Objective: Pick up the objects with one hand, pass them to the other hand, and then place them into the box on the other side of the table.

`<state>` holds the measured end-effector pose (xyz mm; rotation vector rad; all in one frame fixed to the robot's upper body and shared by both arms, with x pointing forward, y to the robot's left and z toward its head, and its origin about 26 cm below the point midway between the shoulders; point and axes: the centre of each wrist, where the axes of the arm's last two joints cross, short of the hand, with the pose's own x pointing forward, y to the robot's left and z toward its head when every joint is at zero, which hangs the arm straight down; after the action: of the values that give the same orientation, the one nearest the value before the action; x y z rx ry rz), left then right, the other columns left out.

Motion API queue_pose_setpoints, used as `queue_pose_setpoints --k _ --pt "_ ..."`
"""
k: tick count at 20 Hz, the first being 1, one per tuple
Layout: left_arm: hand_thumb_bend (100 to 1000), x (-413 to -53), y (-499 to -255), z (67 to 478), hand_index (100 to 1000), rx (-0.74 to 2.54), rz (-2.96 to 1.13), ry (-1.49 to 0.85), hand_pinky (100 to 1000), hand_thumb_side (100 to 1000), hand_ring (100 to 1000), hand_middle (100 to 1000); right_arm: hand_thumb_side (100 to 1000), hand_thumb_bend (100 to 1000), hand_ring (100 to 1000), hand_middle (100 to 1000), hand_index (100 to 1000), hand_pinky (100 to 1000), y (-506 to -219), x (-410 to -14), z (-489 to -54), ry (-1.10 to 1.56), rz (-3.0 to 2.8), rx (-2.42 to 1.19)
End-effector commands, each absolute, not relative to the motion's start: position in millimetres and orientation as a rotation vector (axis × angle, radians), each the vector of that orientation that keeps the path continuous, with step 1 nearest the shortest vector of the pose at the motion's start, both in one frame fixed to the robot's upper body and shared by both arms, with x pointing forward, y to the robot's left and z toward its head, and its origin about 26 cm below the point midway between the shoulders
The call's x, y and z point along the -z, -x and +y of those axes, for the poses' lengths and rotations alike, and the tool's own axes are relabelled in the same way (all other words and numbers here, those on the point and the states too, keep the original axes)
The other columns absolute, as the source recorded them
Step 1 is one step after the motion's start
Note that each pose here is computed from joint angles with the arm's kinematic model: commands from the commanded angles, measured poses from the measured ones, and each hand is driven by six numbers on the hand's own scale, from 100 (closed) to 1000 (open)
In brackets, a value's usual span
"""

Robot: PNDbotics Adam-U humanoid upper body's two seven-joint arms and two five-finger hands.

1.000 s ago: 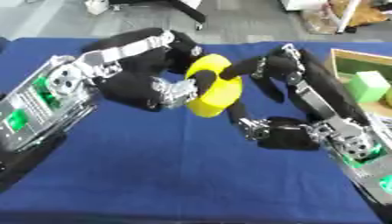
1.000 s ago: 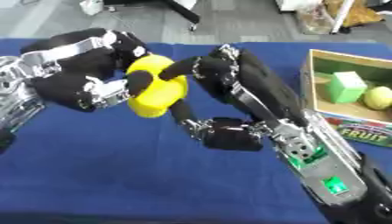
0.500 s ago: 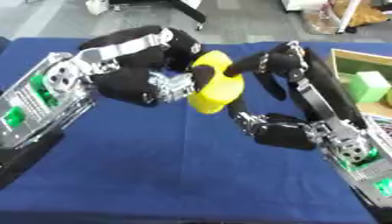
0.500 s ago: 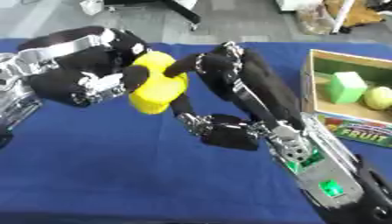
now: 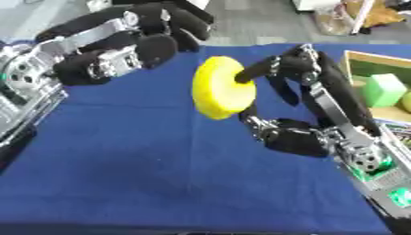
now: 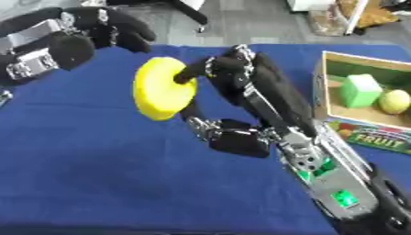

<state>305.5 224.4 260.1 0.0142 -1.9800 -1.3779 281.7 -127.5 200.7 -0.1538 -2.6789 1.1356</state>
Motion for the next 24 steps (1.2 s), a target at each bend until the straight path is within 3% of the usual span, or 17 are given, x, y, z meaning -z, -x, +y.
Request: queue_pose_setpoints --k 1,8,10,17,20,24 --pt "453 -267 -302 246 896 1.304 -2.029 -0.321 904 879 849 838 100 100 100 100 327 100 -282 -206 -132 0.186 -2.697 -1.114" --pt "377 -239 -297 282 859 0.888 -2.007 -0.553 856 826 799 782 100 100 100 100 328 100 -289 -208 -154 0.303 -2.655 -1.015" --pt "337 -230 -295 288 836 0.788 -2.013 -0.553 833 839 772 750 100 100 100 100 330 100 -293 -211 -170 0.389 -2.635 -0.984" --pt "319 -199 -286 304 814 0.525 -2.062 -0.511 812 833 740 712 100 100 100 100 334 100 -304 -245 -218 0.802 -2.442 -0.806" --pt "316 -184 -281 308 808 0.435 -2.064 -0.509 809 842 735 706 100 100 100 100 336 100 -324 -248 -238 0.956 -2.327 -0.76" --pt "309 -164 -274 308 801 0.346 -2.045 -0.494 803 850 722 690 100 100 100 100 341 100 -373 -231 -278 1.172 -2.104 -0.666"
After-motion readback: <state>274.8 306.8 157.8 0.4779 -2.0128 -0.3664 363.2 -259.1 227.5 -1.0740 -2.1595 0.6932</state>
